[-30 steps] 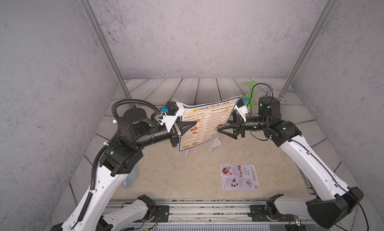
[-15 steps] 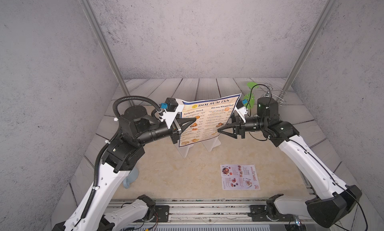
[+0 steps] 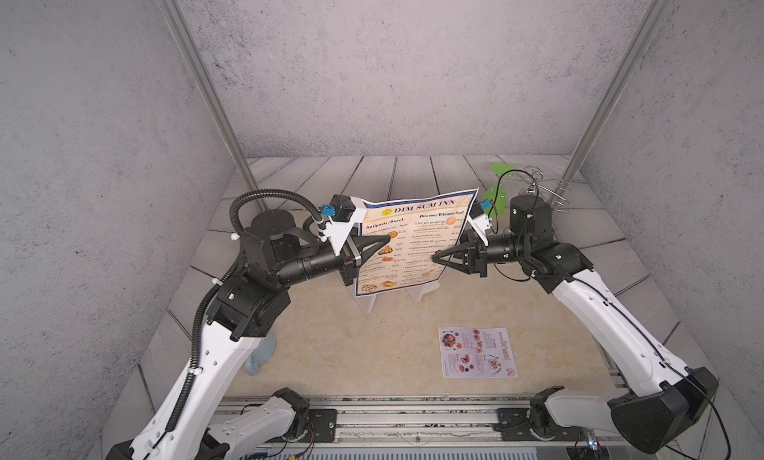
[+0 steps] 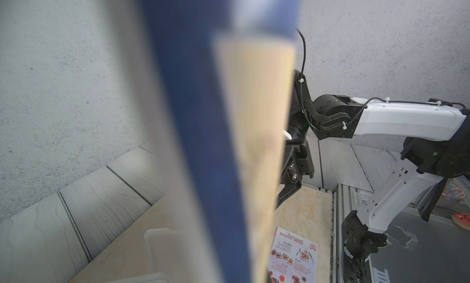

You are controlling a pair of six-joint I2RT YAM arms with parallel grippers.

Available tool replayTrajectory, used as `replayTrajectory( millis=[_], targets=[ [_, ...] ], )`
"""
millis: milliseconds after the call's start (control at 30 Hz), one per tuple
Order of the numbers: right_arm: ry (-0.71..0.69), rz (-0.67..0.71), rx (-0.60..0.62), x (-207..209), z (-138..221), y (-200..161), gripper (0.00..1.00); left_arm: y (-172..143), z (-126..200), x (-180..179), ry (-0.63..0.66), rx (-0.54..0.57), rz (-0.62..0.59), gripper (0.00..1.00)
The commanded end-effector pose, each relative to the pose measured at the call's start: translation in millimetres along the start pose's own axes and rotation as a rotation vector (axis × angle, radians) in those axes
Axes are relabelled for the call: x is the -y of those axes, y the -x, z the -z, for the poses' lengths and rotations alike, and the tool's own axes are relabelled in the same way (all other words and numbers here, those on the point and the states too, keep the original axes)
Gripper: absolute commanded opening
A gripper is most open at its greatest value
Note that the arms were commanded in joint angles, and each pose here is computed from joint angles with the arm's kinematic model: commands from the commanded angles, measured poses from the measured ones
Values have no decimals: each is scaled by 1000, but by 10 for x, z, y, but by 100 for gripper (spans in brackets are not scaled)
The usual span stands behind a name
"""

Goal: Insert the menus into the narrow rack
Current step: Pick up the menu from the center of the board.

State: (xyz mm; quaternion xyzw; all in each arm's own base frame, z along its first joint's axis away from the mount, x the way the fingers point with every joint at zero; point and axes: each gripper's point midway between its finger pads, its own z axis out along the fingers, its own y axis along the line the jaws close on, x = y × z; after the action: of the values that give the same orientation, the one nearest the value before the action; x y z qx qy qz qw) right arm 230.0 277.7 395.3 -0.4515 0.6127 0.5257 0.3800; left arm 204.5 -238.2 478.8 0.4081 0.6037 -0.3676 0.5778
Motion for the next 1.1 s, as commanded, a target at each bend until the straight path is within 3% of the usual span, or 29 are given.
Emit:
replayTrajectory(
  millis=[0,500,600,1067],
  targets=[
    [35,20,15,-88,22,41,27,26,3,-3,-10,18,-1,0],
    [70,13,6,-158,27,5,9,-8,-29,-73,3,10,11,1],
    [80,7,5,-179,31,-2,6,-12,-32,-87,9,11,10,6],
    [42,-20,50,-143,44,112,0,-21,110,-201,131,27,-16,53]
  ],
)
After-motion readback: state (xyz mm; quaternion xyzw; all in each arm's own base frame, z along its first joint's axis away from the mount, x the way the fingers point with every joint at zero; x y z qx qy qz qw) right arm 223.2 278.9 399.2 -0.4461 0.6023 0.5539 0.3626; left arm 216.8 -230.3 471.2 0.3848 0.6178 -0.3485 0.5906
